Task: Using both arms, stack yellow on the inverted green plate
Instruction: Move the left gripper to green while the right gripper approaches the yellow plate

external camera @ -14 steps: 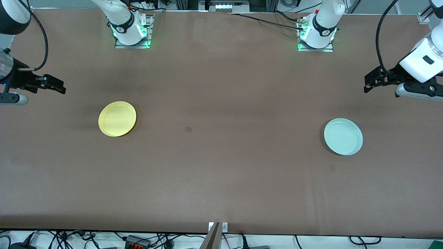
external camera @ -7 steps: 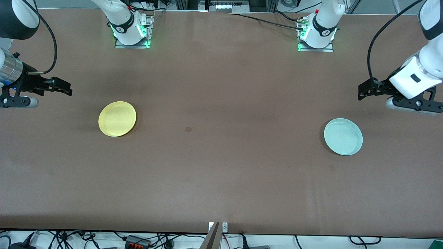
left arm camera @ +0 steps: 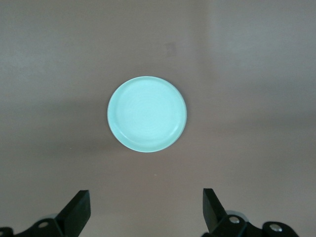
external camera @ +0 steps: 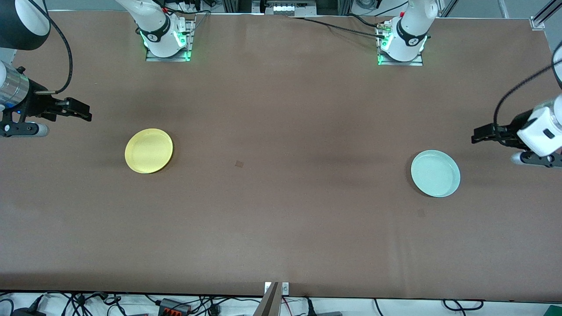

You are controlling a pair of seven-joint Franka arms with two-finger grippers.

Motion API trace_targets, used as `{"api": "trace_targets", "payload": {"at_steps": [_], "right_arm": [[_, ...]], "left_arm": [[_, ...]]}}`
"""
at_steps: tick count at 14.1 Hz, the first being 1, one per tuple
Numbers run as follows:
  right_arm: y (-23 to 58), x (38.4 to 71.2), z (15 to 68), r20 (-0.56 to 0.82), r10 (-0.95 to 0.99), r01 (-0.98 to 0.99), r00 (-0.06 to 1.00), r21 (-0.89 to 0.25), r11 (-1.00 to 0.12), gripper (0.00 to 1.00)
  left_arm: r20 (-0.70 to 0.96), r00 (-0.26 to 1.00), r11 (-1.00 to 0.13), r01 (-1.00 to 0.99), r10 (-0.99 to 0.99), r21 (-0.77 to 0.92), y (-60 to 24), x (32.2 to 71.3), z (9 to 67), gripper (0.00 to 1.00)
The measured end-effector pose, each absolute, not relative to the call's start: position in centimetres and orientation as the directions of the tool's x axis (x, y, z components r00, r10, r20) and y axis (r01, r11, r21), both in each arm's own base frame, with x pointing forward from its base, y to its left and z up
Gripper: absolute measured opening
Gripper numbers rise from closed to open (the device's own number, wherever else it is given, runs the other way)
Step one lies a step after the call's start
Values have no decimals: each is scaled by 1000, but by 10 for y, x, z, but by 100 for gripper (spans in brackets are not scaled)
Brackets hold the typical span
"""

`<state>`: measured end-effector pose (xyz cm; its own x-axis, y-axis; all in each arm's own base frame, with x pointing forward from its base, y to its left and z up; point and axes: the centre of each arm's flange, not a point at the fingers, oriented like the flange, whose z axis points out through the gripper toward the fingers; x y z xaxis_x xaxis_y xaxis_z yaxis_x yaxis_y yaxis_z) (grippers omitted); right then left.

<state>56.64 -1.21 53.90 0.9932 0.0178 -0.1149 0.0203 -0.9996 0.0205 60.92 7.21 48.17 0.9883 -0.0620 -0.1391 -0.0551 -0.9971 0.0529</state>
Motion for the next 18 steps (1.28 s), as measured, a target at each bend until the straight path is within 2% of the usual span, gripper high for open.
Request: {"api": "trace_targets", "payload": {"at_steps": [6, 10, 12, 17, 18], "right_arm": [[-12, 567, 538, -116, 18, 20, 993, 21, -1000, 100], [-12, 567, 537, -119, 18, 20, 993, 21, -1000, 100], [-12, 567, 537, -119, 18, 20, 993, 21, -1000, 100], [-14, 567, 530, -141, 13, 16, 990, 20, -1000, 100], [-18, 568, 523, -158, 8, 11, 987, 20, -1000, 100]], "left_arm": [[-144, 985, -992, -85, -98, 97, 166, 635, 338, 100], [-149, 980, -987, -114, -131, 118, 176, 623, 250, 95], [-104, 984, -985, -136, -147, 109, 178, 615, 221, 91], [-82, 986, -969, -126, -146, 211, 181, 596, 182, 83], [-81, 986, -968, -127, -148, 219, 183, 594, 179, 75]]}}
